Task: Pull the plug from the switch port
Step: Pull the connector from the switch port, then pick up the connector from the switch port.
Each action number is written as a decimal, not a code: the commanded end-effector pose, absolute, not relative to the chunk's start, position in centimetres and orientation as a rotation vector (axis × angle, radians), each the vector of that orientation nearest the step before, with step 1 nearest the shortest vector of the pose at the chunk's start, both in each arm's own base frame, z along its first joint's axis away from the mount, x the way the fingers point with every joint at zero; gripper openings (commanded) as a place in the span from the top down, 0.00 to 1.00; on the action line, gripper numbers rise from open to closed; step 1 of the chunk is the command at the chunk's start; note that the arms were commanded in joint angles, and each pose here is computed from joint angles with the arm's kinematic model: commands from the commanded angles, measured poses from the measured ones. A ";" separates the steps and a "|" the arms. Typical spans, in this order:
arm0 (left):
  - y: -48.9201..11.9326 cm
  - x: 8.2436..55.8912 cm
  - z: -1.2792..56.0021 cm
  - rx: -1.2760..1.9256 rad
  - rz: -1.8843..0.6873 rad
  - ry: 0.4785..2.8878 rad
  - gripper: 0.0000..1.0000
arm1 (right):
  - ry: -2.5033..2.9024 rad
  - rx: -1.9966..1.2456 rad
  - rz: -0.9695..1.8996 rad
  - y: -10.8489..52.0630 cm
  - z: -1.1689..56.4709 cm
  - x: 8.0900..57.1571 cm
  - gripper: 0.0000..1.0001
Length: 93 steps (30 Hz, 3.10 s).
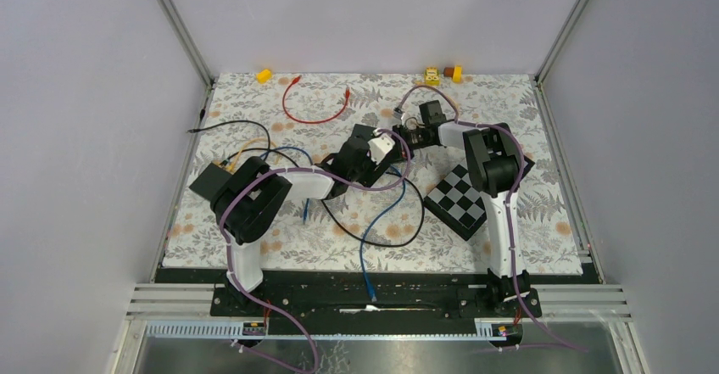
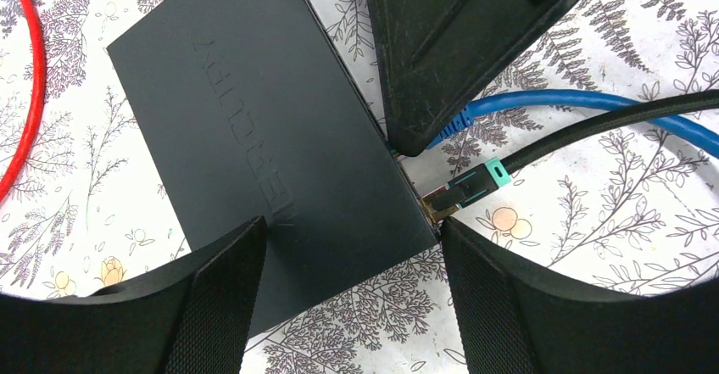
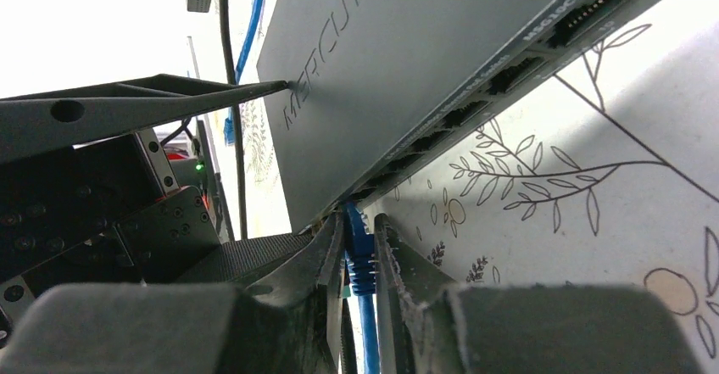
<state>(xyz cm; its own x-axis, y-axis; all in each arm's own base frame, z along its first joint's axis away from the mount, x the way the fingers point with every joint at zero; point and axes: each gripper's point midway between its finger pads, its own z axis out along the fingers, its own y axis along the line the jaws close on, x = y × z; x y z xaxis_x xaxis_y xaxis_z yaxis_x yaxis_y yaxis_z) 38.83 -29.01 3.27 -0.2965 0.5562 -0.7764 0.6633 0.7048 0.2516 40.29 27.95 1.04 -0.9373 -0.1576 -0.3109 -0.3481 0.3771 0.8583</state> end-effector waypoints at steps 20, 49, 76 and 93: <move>-27.2 36.9 -1.3 0.880 -0.149 2.183 0.26 | 2.590 -0.435 1.411 25.3 -0.5 39.3 1.00; -28.4 37.2 4.3 0.920 -0.248 2.044 0.14 | 2.145 -0.438 0.741 15.8 26.0 48.4 1.00; -28.4 37.3 4.8 0.923 -0.261 2.014 0.11 | 1.786 -0.432 0.558 14.7 38.8 51.6 1.00; -30.0 33.0 11.3 1.156 -0.466 1.726 0.04 | 1.886 -0.432 0.627 15.0 33.0 47.8 1.00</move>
<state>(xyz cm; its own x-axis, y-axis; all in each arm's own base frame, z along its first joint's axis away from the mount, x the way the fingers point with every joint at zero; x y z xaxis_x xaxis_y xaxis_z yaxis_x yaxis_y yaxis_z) 33.81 -28.39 7.13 -0.2323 0.5353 -0.8121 0.7992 0.5810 0.1543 49.47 14.21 30.66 -0.4481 -0.0226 -0.8937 -0.5067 0.8300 0.2330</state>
